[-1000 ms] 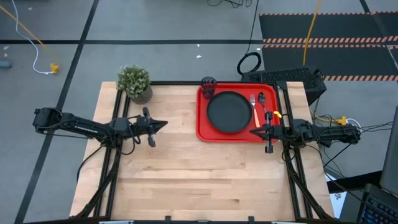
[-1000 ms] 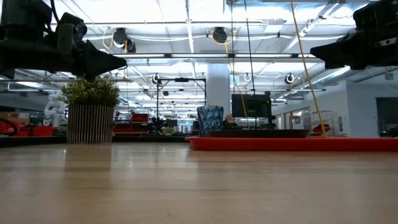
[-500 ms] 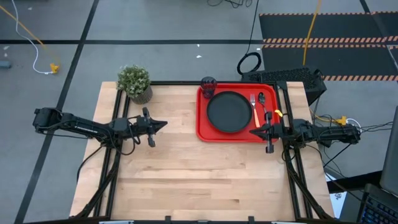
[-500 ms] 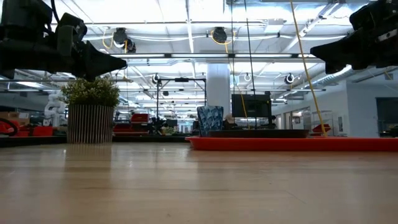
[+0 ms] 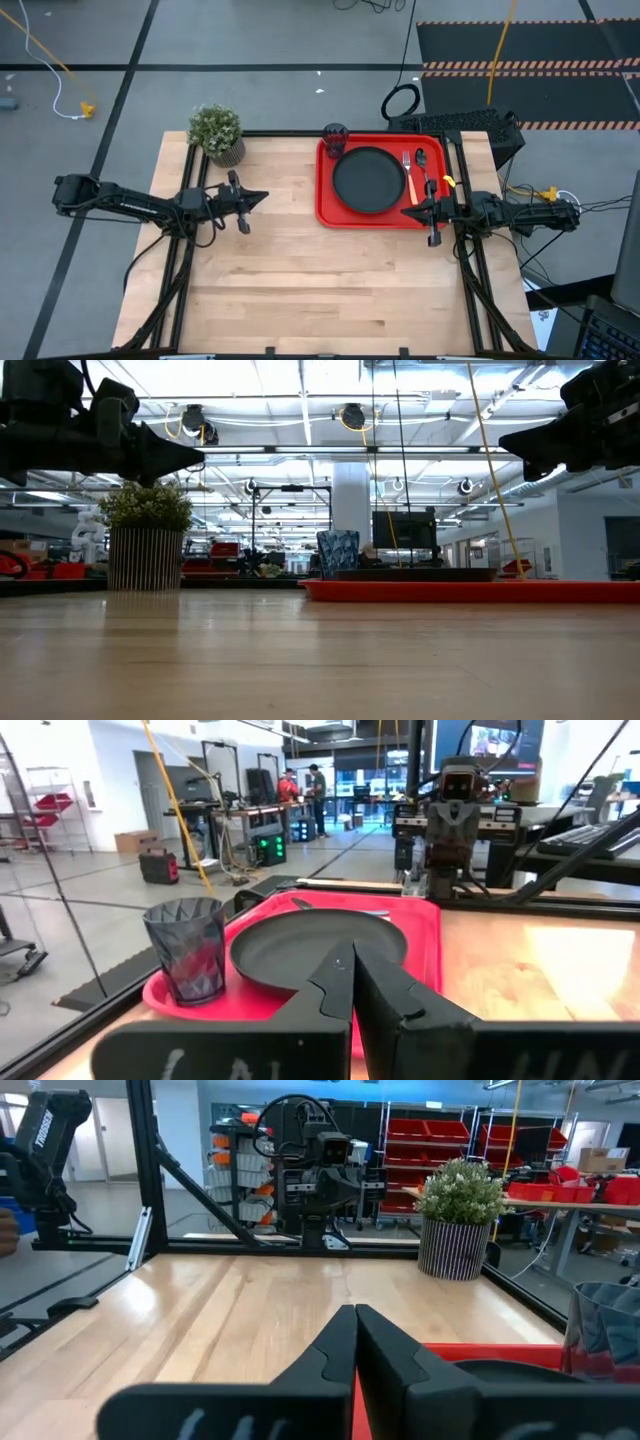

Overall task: Pick and place plate/cup/fork/spoon on tray
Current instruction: Return to Home Position

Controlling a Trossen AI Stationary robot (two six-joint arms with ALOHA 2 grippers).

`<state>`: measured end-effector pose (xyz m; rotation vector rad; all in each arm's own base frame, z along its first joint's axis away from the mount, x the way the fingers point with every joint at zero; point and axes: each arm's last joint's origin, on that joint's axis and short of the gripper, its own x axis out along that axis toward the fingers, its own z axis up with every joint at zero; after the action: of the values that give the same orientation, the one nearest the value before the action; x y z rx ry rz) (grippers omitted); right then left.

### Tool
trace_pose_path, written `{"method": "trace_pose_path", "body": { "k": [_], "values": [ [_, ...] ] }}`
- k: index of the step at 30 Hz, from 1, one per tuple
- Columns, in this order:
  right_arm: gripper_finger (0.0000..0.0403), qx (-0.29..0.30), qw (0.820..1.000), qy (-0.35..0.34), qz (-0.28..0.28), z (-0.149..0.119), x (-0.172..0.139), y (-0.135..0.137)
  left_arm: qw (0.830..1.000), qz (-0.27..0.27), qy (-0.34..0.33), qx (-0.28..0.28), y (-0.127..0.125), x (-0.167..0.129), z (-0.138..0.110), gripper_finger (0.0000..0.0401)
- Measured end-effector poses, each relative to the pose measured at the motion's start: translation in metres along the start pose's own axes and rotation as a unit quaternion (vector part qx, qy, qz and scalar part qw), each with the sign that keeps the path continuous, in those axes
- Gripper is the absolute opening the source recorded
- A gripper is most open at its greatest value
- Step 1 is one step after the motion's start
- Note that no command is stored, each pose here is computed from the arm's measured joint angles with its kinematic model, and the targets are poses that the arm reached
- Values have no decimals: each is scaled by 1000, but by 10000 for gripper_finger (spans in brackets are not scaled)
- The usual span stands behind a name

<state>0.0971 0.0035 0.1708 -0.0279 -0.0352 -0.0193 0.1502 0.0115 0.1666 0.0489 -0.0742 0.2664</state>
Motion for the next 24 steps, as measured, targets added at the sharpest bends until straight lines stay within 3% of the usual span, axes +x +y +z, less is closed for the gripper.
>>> {"method": "trace_pose_path", "body": {
  "k": [13, 24],
  "values": [
    [0, 0, 1000, 0, 0, 0, 0, 0, 999, -15, 24, 15, -1, 0, -5, 2],
    [0, 0, 1000, 0, 0, 0, 0, 0, 999, -20, -26, 22, 2, -9, 10, 2]
  ]
}}
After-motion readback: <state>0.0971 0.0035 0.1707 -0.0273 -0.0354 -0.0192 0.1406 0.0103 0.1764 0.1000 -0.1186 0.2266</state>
